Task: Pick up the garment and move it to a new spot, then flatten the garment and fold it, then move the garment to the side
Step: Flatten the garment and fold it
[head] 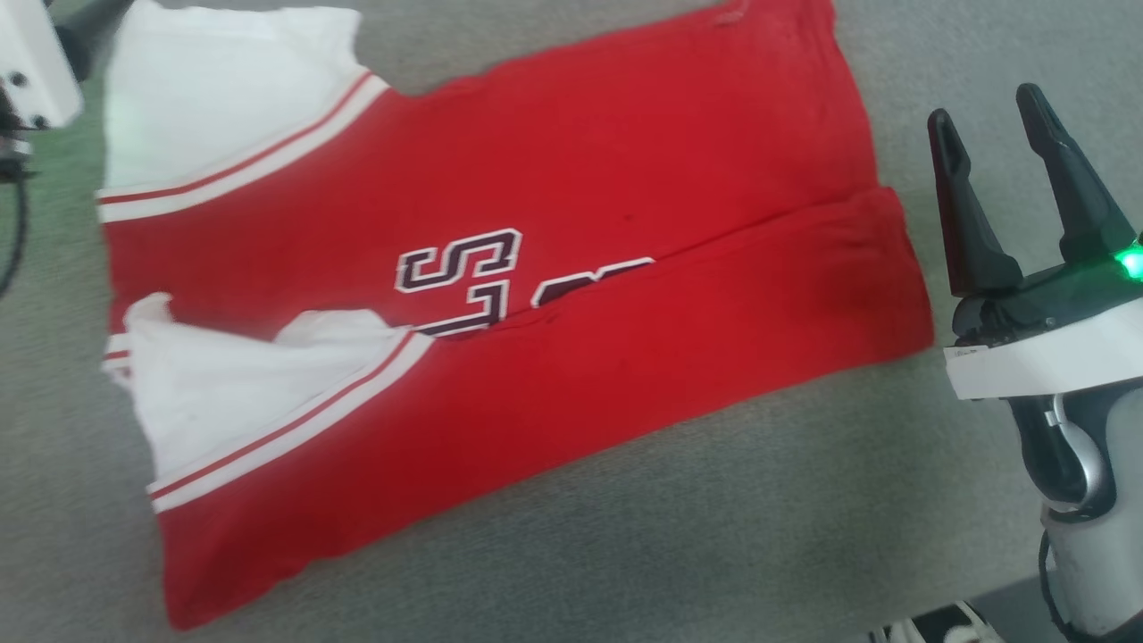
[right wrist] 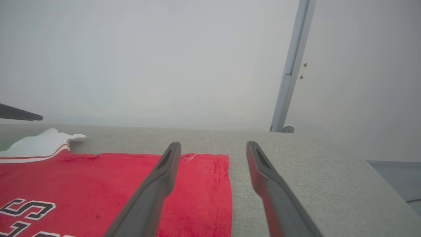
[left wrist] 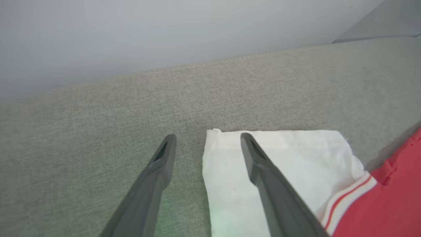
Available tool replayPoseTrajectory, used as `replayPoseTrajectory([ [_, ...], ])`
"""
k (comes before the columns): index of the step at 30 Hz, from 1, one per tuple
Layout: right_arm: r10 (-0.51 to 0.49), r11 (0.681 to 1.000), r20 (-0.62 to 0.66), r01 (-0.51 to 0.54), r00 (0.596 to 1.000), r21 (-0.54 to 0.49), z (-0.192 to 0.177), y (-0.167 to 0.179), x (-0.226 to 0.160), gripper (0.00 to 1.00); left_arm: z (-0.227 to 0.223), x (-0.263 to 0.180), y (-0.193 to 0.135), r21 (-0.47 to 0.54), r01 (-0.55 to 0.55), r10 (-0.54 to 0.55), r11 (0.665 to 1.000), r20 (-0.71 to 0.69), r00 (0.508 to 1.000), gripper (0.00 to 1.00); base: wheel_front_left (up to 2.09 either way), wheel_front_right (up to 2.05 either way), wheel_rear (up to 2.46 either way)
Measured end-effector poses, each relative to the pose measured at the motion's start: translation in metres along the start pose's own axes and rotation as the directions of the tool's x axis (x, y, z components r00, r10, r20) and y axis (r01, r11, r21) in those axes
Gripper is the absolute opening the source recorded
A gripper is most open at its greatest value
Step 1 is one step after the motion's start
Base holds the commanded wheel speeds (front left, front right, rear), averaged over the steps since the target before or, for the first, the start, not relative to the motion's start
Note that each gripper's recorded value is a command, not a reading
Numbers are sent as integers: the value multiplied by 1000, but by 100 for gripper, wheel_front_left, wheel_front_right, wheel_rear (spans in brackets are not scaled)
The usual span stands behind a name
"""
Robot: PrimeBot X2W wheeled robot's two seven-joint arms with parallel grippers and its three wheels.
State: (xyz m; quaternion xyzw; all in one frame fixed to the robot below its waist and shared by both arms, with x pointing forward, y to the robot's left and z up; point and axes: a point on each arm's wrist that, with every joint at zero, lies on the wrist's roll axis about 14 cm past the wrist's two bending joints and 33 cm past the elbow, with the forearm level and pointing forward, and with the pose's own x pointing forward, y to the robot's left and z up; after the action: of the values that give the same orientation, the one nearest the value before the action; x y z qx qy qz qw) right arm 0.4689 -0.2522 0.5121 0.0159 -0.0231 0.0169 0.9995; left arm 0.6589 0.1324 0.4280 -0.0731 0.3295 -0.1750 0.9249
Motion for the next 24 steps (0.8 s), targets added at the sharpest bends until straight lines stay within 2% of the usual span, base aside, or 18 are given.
replayPoseTrajectory([
  [4,-46,999,-41,46,998,-1,-13,-14,-7,100,-19,17,0,-26,-5,0,1000,-196,981,100,0,0,0],
  [7,-62,998,-64,62,996,-1,-22,-19,-9,100,-39,23,-7,-27,21,-29,999,-339,940,100,0,0,0],
  [10,-70,998,-82,70,994,4,-29,-22,-9,100,-44,25,-9,-20,39,-44,999,-420,907,100,0,0,0],
  [11,-68,998,-87,69,994,4,-30,-22,-7,100,-45,27,-10,-21,43,-47,999,-426,904,76,0,0,0],
  [12,-62,998,-96,62,993,-2,-32,-22,-4,100,-45,29,-11,-24,49,-55,999,-426,903,36,0,0,0],
  [13,-55,998,-105,55,993,-3,-33,-22,0,100,-45,31,-12,-26,57,-62,998,-428,901,2,0,0,0],
  [17,-4,1000,-234,0,972,-15,-50,-18,18,100,-46,36,-15,-30,69,-75,997,-426,902,0,0,0,0],
  [21,46,996,-425,-75,904,-51,-72,-16,38,100,-49,37,-20,-33,93,-99,995,-420,902,0,0,0,0],
  [24,65,993,-504,-105,861,-51,-74,-17,61,100,-50,35,-24,-31,114,-117,993,-408,905,0,0,0,0],
])
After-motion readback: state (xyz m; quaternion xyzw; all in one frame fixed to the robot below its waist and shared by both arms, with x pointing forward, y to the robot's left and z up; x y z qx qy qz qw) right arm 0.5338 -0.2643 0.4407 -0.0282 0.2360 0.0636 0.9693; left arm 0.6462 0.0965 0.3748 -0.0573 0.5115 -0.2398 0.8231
